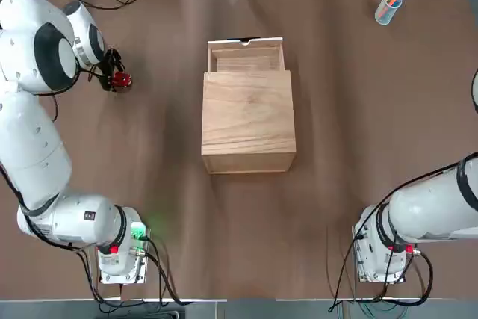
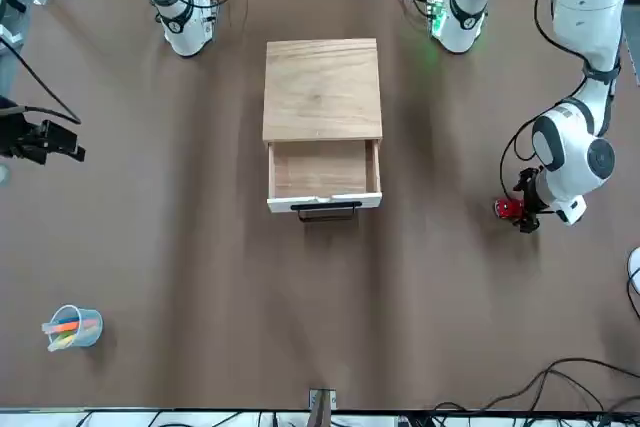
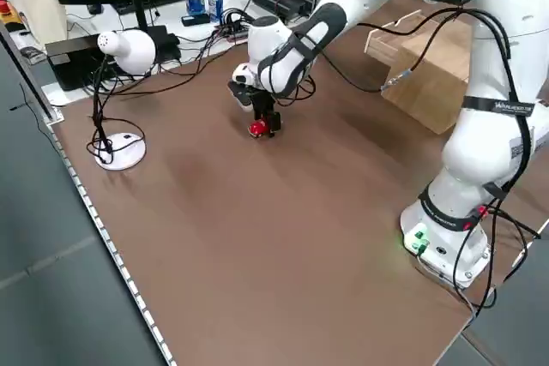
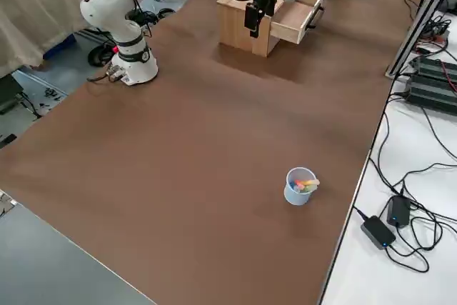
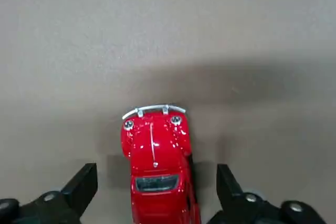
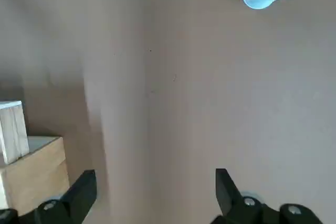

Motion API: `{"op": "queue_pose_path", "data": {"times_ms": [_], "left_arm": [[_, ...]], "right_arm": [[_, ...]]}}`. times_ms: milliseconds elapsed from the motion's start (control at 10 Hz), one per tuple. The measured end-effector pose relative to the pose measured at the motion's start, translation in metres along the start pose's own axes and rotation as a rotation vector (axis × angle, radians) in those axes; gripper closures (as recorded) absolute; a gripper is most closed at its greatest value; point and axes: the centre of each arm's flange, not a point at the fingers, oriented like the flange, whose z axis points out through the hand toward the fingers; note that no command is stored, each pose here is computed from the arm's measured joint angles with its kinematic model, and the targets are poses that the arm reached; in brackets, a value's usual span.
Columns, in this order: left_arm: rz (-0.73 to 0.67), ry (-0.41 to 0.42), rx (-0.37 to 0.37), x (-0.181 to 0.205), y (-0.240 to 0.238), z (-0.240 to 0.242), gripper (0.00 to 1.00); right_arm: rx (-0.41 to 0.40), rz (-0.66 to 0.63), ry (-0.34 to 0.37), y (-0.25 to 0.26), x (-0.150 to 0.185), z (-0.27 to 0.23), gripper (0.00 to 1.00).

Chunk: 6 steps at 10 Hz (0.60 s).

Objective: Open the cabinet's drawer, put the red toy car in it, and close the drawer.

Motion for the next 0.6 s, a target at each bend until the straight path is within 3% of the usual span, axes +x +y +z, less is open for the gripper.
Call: {"op": "queue_pose_path", "data": {"times_ms": [300,600], "left_arm": [[-0.002,0.0,-0.012,0.0,0.003,-0.004,0.5],[0.012,-0.014,-0.053,-0.009,0.013,-0.034,0.52]], "right_arm": [[-0.035,0.057,0.022,0.002,-0.004,-0.012,0.0],[-0.041,0.079,0.015,0.011,-0.015,-0.026,0.0]]}}
